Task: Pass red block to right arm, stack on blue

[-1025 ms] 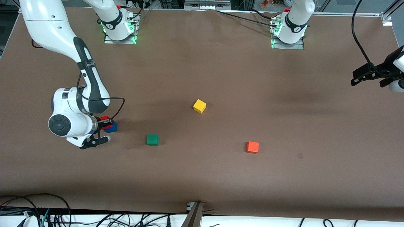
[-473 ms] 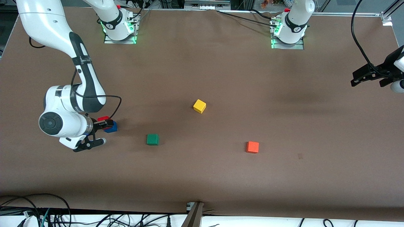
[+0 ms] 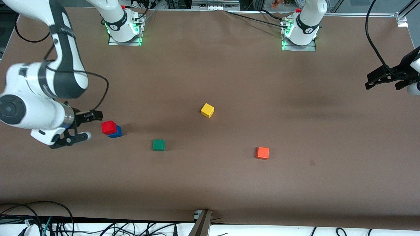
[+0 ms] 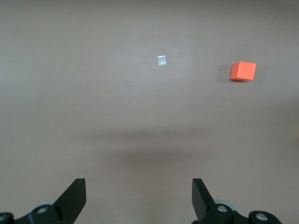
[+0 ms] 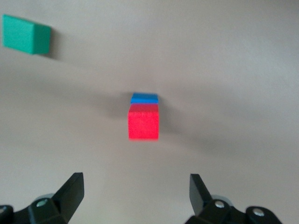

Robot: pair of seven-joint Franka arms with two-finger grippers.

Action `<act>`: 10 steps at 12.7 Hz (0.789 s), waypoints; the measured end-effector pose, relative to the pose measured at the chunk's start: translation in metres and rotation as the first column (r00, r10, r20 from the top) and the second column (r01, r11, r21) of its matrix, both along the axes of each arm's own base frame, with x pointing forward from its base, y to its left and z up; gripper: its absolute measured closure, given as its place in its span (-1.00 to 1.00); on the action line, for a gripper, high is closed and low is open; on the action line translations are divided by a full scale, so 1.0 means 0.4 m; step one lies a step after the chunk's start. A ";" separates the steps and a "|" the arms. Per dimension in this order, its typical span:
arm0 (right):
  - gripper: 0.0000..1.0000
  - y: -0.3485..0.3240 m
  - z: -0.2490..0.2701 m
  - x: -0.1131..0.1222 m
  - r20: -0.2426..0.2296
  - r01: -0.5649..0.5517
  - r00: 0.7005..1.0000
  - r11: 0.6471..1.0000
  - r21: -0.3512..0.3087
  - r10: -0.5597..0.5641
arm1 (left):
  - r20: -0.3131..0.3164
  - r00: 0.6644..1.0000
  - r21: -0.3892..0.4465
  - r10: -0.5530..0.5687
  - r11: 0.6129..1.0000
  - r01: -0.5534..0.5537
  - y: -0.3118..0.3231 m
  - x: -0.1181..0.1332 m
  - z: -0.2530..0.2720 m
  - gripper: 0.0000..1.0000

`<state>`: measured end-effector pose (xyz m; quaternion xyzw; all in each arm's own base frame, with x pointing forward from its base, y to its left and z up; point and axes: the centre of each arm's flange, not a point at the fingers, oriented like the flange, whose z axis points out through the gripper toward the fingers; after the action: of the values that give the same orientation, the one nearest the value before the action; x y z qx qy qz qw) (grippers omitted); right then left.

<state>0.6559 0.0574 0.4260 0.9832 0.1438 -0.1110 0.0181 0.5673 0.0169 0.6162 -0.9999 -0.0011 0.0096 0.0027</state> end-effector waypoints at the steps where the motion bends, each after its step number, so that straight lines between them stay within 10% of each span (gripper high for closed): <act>1: -1.00 -0.003 0.047 -0.021 -0.012 0.002 1.000 1.000 0.001 -0.002 | 0.000 1.000 0.000 -0.001 1.000 0.001 -0.002 -0.001 0.004 -1.00; 7: -1.00 0.006 0.260 -0.119 -0.087 0.088 0.992 0.996 -0.027 -0.090 | 0.003 0.998 -0.006 -0.057 0.998 0.057 -0.085 -0.002 0.010 -1.00; 10: -1.00 0.030 0.334 -0.137 -0.051 0.095 0.994 0.995 -0.019 -0.096 | 0.001 0.999 -0.006 -0.044 0.999 0.044 -0.066 -0.002 0.010 -1.00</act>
<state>0.6009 0.0694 0.5596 0.9856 0.0961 -0.1382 0.0173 0.5667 -0.0096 0.6201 -0.9997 0.0208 0.0090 0.0001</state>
